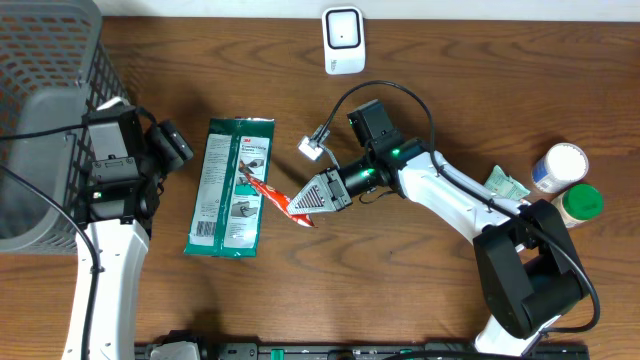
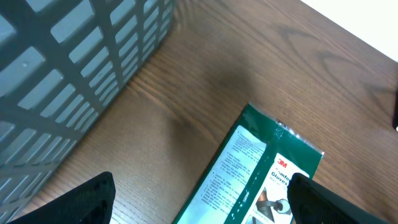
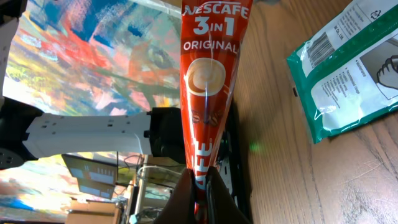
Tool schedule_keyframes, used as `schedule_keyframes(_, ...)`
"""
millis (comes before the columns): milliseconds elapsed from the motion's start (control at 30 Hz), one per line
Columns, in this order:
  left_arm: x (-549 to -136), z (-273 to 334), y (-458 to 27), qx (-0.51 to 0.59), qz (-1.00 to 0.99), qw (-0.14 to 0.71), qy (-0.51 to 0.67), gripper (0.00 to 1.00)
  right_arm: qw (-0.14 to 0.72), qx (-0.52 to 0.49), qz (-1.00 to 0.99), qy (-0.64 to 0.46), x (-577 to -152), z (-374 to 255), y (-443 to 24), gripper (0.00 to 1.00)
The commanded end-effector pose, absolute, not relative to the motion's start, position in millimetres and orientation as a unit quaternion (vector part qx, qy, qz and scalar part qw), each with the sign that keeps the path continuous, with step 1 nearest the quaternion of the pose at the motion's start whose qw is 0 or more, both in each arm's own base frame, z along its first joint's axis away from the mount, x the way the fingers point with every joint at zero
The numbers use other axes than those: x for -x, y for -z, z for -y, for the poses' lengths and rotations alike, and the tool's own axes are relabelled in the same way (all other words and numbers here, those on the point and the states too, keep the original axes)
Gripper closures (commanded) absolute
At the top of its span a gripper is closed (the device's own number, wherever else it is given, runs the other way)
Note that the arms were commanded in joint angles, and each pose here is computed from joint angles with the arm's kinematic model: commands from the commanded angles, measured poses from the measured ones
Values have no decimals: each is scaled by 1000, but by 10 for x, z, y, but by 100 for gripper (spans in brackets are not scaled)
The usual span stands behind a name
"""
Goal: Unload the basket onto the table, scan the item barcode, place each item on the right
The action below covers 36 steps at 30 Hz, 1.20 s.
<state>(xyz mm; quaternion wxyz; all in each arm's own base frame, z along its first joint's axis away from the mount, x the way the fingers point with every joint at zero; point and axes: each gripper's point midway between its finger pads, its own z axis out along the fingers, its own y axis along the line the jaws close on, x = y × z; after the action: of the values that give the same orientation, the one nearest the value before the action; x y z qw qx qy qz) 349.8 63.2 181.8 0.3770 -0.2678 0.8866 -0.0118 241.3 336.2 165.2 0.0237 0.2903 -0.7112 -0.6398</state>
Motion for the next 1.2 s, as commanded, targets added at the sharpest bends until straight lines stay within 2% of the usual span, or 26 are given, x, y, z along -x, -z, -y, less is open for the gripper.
schedule_keyframes(0, -3516, -668, -1944, 273, -879, 390, 9, 12, 31, -279, 705, 651, -2441, -3305, -1666, 99)
schedule_keyframes(300, -3690, -281, -2102, 230, -874, 410, 125, 12, 56, -263, 660, 702, -2466, -3157, -1916, 99)
schedule_keyframes(433, -3776, 229, -2379, 133, -857, 425, 259, 12, 48, -261, 661, 702, -2522, -3123, -1921, 99)
schedule_keyframes(500, -3742, 460, -2517, 90, -843, 422, 321, 18, 44, -259, 661, 703, -2554, -3107, -1927, 99)
schedule_keyframes(667, -3581, 789, -2697, 22, -818, 399, 413, 19, 44, -245, 666, 703, -2653, -3074, -1956, 99)
schedule_keyframes(867, -3425, 1014, -2921, -55, -783, 395, 477, 18, 45, -242, 667, 703, -2755, -3107, -2042, 99)
schedule_keyframes(1167, -3325, 1058, -2803, -39, -792, 352, 497, 18, 15, -268, 656, 706, -2898, -3171, -2278, 99)
